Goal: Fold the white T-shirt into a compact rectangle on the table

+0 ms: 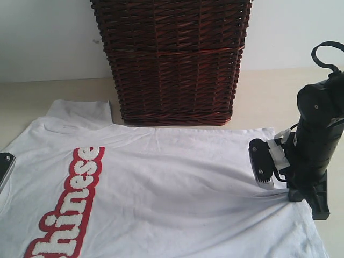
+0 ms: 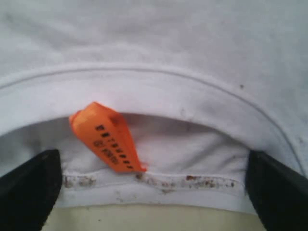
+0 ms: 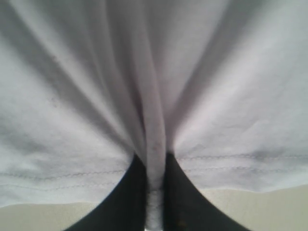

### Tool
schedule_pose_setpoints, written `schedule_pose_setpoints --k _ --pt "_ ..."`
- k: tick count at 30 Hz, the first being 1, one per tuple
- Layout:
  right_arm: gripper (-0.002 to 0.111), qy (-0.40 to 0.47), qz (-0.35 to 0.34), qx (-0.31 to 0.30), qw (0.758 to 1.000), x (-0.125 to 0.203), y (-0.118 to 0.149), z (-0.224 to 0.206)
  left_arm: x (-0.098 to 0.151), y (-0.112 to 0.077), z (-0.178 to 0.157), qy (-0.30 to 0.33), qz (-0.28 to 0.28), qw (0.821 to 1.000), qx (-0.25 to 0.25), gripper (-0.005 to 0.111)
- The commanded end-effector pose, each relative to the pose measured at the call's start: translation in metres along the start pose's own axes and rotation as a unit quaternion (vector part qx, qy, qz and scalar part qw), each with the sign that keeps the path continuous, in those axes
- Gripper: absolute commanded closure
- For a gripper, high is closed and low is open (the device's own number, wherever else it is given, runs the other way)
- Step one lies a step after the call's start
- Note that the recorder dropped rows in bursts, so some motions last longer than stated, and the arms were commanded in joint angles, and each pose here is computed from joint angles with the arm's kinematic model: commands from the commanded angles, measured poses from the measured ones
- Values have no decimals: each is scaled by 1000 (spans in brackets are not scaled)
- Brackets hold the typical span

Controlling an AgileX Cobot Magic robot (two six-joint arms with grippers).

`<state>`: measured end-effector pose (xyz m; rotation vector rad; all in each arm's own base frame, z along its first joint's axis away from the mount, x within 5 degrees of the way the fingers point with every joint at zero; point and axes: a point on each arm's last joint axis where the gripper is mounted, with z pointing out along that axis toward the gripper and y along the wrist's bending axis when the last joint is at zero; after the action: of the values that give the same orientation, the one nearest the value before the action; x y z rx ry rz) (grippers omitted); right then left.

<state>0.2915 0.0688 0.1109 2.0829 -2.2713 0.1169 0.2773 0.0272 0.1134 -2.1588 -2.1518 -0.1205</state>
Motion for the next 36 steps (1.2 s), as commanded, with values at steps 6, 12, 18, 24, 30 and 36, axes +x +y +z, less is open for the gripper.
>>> schedule_pose_setpoints --k 6,12,18,24,30,36 --pt "108 -9 7 1 1000 -1 0 14 1 1 3 1 -3 1000 -3 2" --pt "108 -4 8 -10 1000 0 2 14 1 1 3 1 -3 1000 -3 2" --pt "108 -4 8 -10 1000 0 2 14 0 1 3 0 -3 1000 -2 2" --pt "108 -7 8 -4 1000 -1 1 14 -2 3 3 -12 -58 998 -13 2" --pt "108 -9 8 -1 1000 -1 0 14 -2 4 3 -9 -51 998 -18 79" --pt "108 -11 4 13 1000 -1 -2 11 1 3 2 5 -28 1000 -14 104"
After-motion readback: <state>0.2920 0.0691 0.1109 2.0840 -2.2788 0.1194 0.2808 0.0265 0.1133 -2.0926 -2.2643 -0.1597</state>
